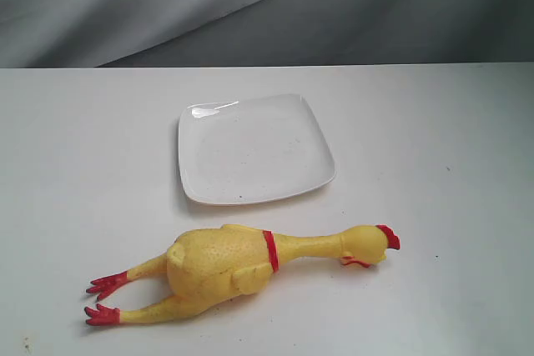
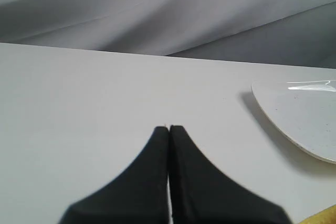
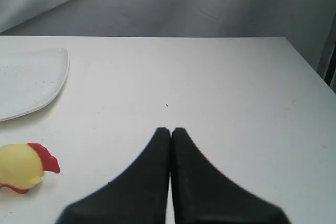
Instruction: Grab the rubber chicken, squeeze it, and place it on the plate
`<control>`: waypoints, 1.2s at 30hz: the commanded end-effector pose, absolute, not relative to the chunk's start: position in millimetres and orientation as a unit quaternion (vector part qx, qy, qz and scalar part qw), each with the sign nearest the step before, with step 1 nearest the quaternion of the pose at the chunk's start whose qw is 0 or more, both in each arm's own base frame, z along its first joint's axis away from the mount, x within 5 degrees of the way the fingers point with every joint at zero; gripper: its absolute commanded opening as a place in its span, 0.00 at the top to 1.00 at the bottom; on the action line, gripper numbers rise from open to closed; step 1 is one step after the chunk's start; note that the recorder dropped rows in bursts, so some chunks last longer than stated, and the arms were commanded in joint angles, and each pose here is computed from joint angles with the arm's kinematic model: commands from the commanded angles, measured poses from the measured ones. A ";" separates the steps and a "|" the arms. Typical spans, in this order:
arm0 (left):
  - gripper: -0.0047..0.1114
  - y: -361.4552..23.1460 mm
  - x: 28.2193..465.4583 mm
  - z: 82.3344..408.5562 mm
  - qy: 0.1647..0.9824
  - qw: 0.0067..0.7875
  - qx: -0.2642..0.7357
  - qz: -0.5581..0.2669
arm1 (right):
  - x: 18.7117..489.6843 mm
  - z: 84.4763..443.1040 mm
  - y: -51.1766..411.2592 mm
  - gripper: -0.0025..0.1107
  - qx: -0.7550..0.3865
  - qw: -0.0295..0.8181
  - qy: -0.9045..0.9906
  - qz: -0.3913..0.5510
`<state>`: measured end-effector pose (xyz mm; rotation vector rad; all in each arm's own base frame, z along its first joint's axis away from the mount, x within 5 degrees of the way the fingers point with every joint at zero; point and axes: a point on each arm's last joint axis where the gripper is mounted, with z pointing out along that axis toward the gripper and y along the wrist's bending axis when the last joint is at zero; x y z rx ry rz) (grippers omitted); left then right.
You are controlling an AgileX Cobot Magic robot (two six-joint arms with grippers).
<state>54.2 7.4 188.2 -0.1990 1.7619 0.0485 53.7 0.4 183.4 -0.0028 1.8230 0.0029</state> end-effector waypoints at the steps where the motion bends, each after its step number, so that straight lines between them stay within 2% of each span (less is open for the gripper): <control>1: 0.96 7.5 54.2 187.4 0.768 0.634 -0.088 0.021 | 53.6 182.7 -0.3 0.98 -0.001 0.613 0.790 -0.006; 19: 0.96 7.5 54.2 187.4 0.768 0.634 -0.088 0.021 | 53.9 183.8 -1.5 0.98 -0.012 0.618 0.786 -0.022; 29: 0.96 7.5 54.2 187.4 0.768 0.634 -0.088 0.021 | 49.7 239.9 0.2 0.98 -0.014 0.830 0.556 -0.023; 36: 0.96 7.5 54.2 187.4 0.768 0.634 -0.088 0.021 | 41.6 255.3 0.8 0.98 -0.014 0.880 0.474 -0.023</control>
